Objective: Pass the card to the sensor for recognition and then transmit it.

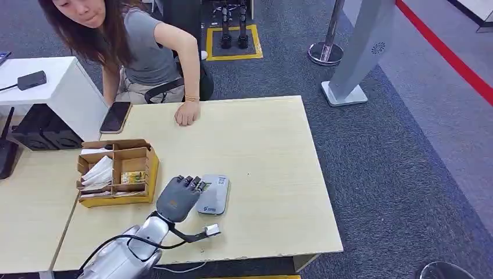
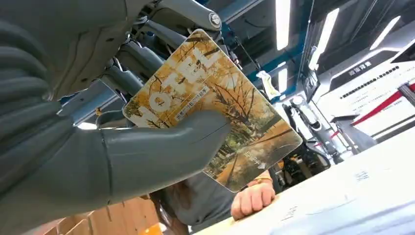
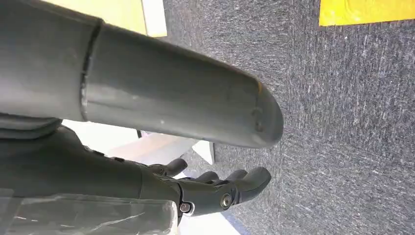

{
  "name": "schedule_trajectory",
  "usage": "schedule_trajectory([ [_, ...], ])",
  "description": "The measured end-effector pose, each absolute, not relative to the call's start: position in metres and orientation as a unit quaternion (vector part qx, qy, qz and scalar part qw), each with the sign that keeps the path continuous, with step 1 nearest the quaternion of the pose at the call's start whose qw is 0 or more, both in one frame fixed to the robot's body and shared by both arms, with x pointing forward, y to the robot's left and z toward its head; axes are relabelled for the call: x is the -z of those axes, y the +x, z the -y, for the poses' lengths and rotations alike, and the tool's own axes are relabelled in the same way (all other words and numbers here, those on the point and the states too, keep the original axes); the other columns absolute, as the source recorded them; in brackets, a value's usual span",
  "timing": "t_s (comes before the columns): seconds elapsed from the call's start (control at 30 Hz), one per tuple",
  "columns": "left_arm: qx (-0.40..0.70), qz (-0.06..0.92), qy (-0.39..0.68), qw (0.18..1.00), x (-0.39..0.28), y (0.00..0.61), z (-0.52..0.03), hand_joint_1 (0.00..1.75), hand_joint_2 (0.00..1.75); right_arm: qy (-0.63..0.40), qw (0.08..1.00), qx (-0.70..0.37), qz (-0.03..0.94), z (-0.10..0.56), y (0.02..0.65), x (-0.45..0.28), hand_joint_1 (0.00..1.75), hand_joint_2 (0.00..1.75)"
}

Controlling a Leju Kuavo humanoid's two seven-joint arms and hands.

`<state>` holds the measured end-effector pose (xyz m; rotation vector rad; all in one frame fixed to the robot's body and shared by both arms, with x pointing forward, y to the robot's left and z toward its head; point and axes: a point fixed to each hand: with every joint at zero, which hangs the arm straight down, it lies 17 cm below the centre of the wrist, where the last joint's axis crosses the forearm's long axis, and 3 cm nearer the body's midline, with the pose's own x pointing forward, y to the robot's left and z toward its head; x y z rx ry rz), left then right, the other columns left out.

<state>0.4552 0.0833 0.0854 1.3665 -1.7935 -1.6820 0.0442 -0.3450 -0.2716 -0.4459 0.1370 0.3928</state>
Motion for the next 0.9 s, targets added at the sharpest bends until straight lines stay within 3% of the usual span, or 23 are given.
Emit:
schedule_trajectory([
  [0.9, 0.620, 0.626, 0.451, 0.146, -0.069, 0.451, -0.058, 1.75, 1.75, -0.221, 0.952, -0.201, -0.064, 0.346, 0.047, 0.271, 0.00, 0.00],
])
